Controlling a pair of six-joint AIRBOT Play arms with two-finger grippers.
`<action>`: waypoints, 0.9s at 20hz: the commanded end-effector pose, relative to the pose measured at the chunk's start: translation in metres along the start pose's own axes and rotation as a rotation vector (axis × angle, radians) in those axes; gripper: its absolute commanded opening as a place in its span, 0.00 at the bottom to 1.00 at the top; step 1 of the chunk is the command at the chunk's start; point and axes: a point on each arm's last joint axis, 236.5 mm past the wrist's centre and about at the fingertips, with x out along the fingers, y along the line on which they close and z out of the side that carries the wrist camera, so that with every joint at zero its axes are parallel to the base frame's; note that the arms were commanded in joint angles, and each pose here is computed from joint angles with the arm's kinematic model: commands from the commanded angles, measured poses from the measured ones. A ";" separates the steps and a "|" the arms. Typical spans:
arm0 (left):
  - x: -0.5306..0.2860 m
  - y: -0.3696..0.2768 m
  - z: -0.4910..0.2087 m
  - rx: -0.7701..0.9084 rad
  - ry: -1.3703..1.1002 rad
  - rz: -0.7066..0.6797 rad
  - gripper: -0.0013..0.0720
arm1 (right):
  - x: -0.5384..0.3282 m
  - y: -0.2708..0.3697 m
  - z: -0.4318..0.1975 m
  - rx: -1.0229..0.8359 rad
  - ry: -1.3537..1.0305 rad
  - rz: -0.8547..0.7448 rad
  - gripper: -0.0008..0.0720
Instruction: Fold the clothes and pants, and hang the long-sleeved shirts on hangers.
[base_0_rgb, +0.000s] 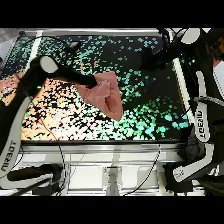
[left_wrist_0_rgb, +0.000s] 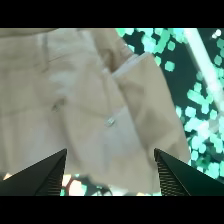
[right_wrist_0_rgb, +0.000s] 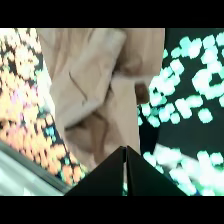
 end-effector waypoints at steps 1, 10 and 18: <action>0.045 -0.019 0.016 0.070 -0.070 0.012 0.87 | -0.001 -0.001 0.020 0.003 -0.087 -0.005 0.37; 0.128 -0.014 -0.012 0.121 -0.008 0.174 0.65 | -0.001 -0.003 0.018 0.000 -0.078 -0.016 0.54; 0.111 0.010 -0.042 0.285 0.181 0.342 0.66 | -0.001 -0.004 0.018 -0.003 -0.077 -0.017 0.54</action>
